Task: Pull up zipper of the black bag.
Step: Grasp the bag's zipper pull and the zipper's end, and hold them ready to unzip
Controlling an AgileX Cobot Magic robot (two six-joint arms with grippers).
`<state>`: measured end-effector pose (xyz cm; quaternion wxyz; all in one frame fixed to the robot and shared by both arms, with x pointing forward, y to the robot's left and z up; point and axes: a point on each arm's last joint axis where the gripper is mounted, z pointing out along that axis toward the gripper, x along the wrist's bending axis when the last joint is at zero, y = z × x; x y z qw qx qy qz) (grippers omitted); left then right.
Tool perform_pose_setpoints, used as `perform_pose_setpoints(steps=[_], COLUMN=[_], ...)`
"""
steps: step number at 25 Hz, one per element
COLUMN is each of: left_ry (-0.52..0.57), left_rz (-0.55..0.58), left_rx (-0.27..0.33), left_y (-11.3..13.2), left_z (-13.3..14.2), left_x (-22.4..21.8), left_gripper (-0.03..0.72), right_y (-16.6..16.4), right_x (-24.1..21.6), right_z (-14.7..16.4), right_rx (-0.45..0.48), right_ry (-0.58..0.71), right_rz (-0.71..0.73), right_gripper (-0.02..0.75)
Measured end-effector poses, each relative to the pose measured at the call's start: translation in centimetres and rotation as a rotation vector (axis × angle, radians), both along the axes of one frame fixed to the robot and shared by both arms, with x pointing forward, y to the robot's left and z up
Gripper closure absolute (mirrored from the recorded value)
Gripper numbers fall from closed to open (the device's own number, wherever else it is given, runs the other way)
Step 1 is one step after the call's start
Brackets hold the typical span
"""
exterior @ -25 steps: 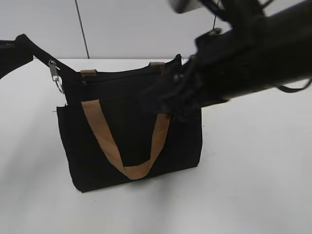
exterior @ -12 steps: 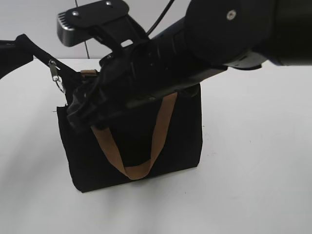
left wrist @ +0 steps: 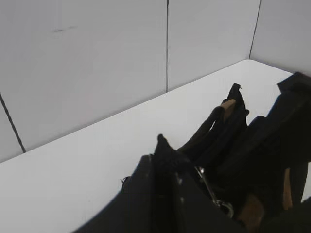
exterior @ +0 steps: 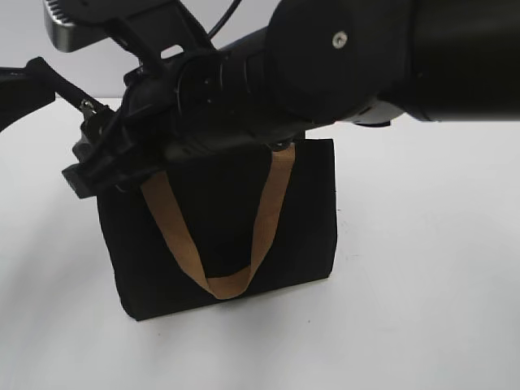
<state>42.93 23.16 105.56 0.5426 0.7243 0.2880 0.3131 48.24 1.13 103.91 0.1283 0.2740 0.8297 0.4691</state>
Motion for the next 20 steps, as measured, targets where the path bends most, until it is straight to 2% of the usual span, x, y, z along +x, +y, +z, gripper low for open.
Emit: perform_pose_setpoints(steps=[4,11,20], left_ry=[0.0,0.001,0.003], left_rz=[0.0,0.005,0.011], left_rx=[0.0,0.002,0.005], left_y=[0.0,0.0,0.1], left_z=[0.0,0.0,0.0], left_x=[0.0,0.0,0.1], left_gripper=[0.659,0.659,0.659], right_y=[0.1,0.1,0.5], right_x=[0.0,-0.7,-0.2], right_z=[-0.2,-0.7,-1.0], right_rx=[-0.004,-0.032,-0.018], right_ry=[0.009,0.111,0.116], right_rz=[0.002,0.028,0.008], right_gripper=[0.348,0.349,0.349])
